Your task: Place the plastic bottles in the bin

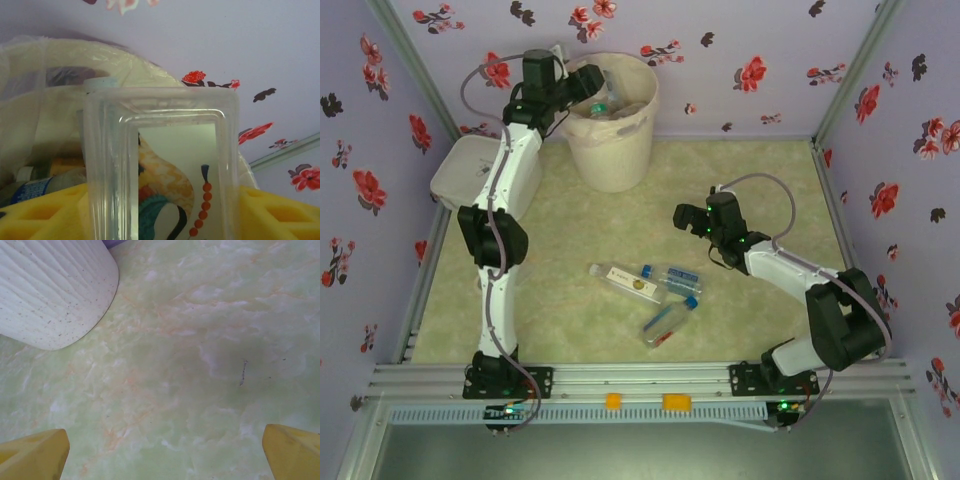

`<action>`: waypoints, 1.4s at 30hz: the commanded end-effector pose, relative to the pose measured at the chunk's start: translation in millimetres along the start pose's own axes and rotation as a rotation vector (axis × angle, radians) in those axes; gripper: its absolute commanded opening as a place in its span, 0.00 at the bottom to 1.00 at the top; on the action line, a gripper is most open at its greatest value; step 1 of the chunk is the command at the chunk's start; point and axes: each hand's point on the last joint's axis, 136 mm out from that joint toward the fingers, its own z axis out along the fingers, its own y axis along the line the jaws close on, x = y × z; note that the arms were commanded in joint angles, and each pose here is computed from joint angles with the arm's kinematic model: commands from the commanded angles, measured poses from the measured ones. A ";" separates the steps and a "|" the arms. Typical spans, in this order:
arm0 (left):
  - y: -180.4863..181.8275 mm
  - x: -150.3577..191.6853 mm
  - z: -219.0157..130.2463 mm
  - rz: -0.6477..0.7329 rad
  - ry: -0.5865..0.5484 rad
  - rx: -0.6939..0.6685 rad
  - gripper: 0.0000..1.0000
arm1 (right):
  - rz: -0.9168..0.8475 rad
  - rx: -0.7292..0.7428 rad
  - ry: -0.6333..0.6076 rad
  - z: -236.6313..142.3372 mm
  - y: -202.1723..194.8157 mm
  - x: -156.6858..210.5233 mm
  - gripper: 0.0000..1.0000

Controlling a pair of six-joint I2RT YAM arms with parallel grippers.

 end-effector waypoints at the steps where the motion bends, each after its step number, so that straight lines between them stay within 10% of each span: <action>1: -23.0 -21.0 -16.5 0.020 -0.049 0.042 0.91 | 0.002 -0.001 -0.021 -5.9 -0.1 -6.5 1.00; 17: -63.8 -18.6 -111.6 0.151 -0.105 0.067 1.00 | -0.168 0.099 0.085 -24.0 -3.8 11.0 1.00; 32: -18.7 156.8 -159.7 0.041 0.029 0.114 1.00 | -0.400 -0.067 0.509 -62.1 41.2 99.2 0.90; 42: 17.7 235.3 -159.5 -0.110 0.135 0.093 1.00 | -0.522 0.083 0.694 -79.5 14.1 142.2 1.00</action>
